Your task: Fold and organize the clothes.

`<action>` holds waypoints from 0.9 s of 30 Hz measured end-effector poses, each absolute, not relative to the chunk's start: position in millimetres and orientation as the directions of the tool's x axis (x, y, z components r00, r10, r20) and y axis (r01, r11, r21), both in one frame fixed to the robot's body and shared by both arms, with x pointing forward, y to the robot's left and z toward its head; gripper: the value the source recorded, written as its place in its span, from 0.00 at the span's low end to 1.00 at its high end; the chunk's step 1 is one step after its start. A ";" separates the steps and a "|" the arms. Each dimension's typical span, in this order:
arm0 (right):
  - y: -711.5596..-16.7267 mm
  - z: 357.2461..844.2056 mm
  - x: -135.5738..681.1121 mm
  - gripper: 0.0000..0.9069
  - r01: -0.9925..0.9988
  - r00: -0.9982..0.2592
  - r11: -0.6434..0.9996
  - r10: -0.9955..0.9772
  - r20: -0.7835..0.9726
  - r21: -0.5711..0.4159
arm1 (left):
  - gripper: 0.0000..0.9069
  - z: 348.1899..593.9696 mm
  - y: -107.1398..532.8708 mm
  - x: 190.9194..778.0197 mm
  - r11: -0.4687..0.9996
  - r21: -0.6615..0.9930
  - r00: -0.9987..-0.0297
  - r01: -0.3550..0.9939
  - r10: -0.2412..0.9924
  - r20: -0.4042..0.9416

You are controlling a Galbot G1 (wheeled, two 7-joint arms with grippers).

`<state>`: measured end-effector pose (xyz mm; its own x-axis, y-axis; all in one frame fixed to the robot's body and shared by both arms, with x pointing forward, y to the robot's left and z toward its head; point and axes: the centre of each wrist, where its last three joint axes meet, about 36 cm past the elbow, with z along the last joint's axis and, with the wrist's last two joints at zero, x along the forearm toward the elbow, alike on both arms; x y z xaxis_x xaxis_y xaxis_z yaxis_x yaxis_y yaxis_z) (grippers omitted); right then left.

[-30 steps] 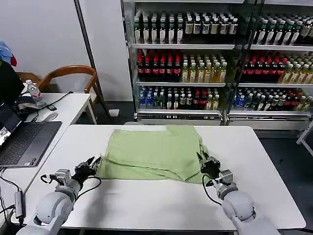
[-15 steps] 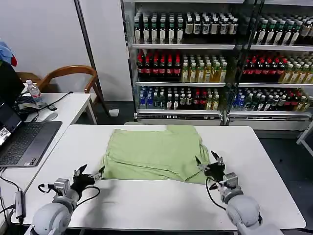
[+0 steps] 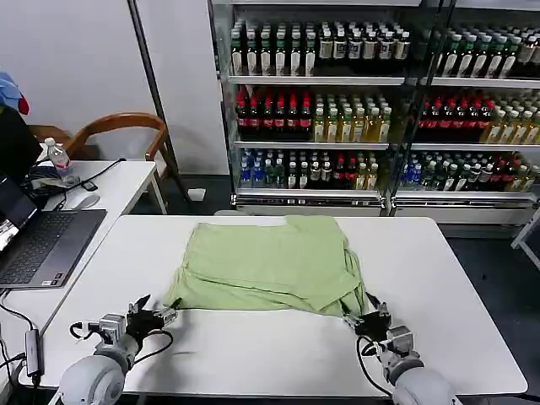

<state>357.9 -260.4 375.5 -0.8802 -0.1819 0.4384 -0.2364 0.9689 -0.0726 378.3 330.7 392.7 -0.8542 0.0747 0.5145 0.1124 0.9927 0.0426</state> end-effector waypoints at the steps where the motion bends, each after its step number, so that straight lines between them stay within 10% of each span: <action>1: -260.0 375.3 357.7 0.00 -0.236 -0.878 0.969 -0.184 0.441 -0.066 | 0.07 392.0 330.7 378.6 0.993 0.043 -0.853 0.113 0.075 0.517; 27: -264.2 389.5 320.9 0.00 -0.271 -0.879 0.958 -0.204 0.431 -0.099 | 0.07 394.6 322.5 352.5 0.991 0.046 -0.845 0.127 0.083 0.529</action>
<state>320.9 -264.2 389.5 -0.8791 -0.2041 0.4307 -0.2706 0.9576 -0.0986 352.5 322.5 394.6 -0.8447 0.0832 0.5287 0.1267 0.9909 0.0464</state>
